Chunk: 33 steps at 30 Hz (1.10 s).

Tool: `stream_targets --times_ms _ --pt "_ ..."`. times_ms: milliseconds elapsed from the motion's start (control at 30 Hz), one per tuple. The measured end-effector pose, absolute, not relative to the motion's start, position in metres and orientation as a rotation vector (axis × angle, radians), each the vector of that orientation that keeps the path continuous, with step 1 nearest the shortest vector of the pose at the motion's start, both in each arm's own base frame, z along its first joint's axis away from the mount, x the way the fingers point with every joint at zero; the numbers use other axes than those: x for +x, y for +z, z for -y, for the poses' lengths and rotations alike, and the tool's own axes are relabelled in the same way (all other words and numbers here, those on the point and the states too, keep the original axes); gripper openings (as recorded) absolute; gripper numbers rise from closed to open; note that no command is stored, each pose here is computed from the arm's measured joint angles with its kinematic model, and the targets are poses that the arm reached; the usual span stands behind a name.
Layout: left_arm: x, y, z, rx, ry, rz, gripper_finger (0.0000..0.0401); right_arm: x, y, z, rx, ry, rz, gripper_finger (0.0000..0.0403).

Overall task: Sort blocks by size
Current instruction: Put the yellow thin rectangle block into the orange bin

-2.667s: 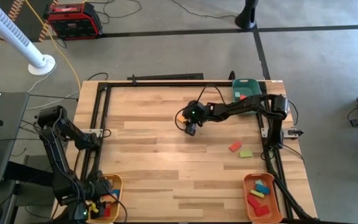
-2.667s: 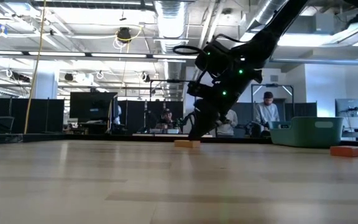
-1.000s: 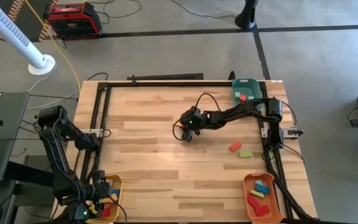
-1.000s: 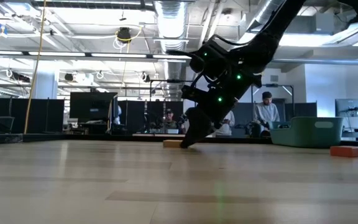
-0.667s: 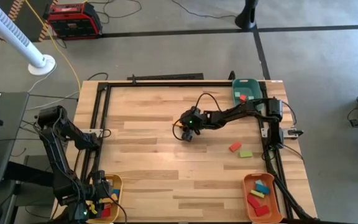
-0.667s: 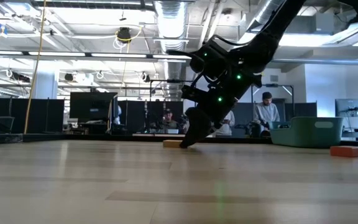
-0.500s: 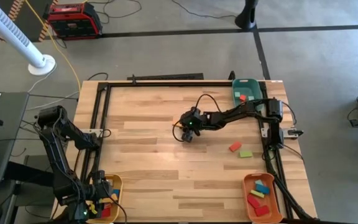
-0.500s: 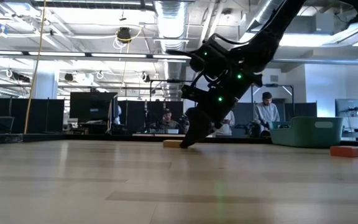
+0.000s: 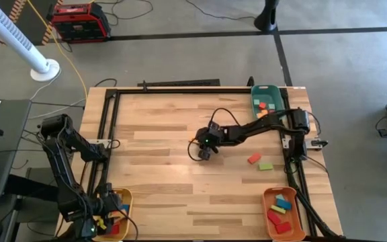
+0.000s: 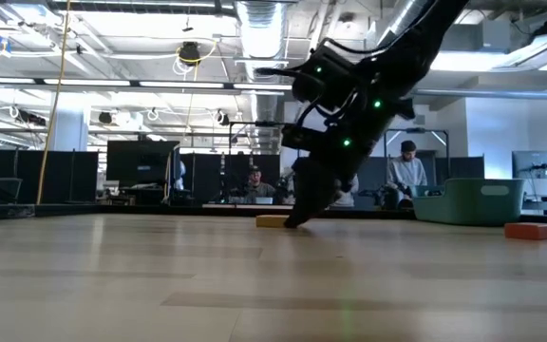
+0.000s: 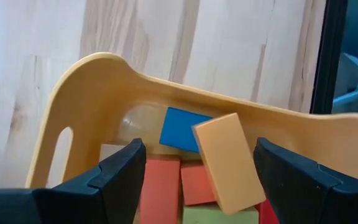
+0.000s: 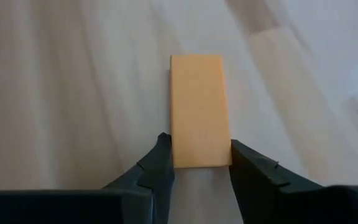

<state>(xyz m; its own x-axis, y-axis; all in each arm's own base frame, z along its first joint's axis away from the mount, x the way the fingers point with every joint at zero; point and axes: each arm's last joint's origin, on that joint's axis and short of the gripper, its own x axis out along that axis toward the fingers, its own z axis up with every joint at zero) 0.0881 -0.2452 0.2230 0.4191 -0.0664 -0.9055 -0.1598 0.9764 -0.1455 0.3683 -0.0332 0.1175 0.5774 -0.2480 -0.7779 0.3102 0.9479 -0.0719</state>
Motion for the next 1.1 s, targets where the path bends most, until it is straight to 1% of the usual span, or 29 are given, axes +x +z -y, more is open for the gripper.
stream_targets --times_ms 167,500,867,1100 --pt "0.088 0.223 0.245 -0.167 0.023 -1.139 0.0285 0.36 0.132 0.022 0.077 -0.323 -0.931 0.0161" --pt "0.088 0.223 0.245 -0.097 -0.021 -1.137 0.0285 0.329 0.182 -0.018 0.062 -0.371 -0.959 0.0161" --pt "0.088 0.223 0.245 -0.096 -0.021 -1.138 0.0285 0.264 0.233 -0.076 0.137 -0.378 -1.001 0.0161" --pt "0.088 0.223 0.245 -0.096 -0.021 -1.138 0.0285 0.215 0.252 -0.118 0.229 -0.328 -1.026 0.0161"
